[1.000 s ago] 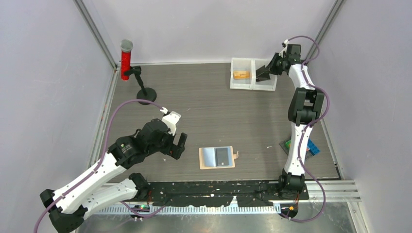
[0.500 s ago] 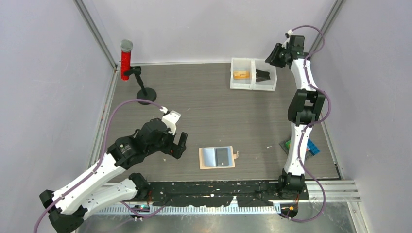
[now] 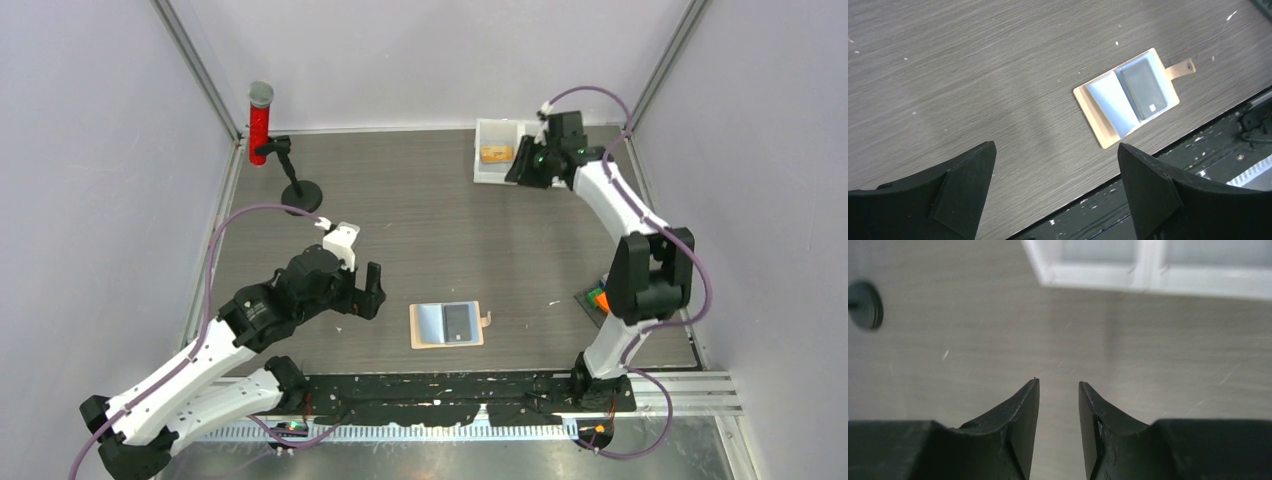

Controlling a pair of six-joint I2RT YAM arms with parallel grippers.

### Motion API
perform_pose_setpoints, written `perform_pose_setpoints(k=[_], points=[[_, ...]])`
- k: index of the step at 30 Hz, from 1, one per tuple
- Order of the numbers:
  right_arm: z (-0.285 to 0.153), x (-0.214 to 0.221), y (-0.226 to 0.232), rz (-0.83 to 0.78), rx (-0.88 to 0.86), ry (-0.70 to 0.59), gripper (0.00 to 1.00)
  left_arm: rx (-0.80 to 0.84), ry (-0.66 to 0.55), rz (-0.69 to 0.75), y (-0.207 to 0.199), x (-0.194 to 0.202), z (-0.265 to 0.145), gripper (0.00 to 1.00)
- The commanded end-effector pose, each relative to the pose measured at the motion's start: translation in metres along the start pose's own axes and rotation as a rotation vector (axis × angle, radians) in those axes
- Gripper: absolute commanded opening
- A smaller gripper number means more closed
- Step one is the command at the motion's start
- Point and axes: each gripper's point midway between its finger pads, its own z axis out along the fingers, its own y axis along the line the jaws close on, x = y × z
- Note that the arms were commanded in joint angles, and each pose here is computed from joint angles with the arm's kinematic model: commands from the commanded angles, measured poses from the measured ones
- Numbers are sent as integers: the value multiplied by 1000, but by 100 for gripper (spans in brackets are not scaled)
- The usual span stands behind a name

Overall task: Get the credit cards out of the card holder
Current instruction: Remove the credit card from the card holder.

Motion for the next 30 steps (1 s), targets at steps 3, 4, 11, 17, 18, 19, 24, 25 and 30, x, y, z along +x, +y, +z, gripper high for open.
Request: perform_pose_setpoints(k=[3, 4, 11, 17, 18, 19, 24, 25, 30], points=[[-37, 83, 31, -72, -27, 1, 40, 82, -69, -181, -17, 1, 14, 92], [-50, 90, 43, -91, -55, -17, 40, 106, -60, -192, -21, 5, 16, 91], [-85, 187, 70, -148, -165, 53, 40, 225, -56, -350, -42, 20, 31, 89], [-106, 232, 79, -157, -221, 57, 40, 265, 23, -405, -54, 38, 45, 87], [-108, 238, 79, -162, -227, 57, 40, 257, 42, -401, -54, 38, 47, 86], [-111, 245, 84, -171, -243, 69, 40, 252, 61, -395, -56, 38, 50, 86], [-122, 264, 92, -181, -274, 69, 40, 313, 73, -378, -75, 23, 60, 82], [-122, 266, 92, -179, -281, 67, 40, 336, 57, -380, -79, 17, 63, 81], [-125, 269, 95, -171, -303, 54, 41, 329, 43, -390, -83, 11, 82, 78]])
